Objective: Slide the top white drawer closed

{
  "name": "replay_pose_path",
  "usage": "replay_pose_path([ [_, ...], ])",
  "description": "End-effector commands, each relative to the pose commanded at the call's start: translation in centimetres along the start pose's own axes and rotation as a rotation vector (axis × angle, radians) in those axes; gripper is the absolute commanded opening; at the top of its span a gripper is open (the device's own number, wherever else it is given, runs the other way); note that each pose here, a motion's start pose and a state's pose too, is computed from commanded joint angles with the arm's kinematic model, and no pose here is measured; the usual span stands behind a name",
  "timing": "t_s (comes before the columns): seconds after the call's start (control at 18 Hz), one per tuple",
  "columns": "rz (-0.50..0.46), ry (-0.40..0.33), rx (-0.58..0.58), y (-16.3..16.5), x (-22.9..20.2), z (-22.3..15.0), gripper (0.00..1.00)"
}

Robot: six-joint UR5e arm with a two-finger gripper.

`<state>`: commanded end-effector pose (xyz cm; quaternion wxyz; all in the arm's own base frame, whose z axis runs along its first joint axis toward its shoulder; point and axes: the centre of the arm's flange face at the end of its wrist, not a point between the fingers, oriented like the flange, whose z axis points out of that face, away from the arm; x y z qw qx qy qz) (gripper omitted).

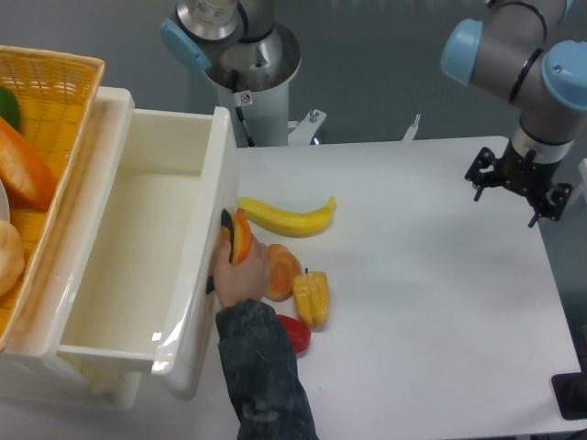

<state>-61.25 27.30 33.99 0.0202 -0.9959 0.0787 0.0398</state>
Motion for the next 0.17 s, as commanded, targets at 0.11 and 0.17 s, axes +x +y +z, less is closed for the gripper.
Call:
replay_pose_path([
  [0.11, 0.000, 0.000, 0.000, 0.00, 0.06, -0.03, 1.00],
  [0.17, 0.000, -0.002, 0.000, 0.00, 0.04, -0.05, 1.00],
])
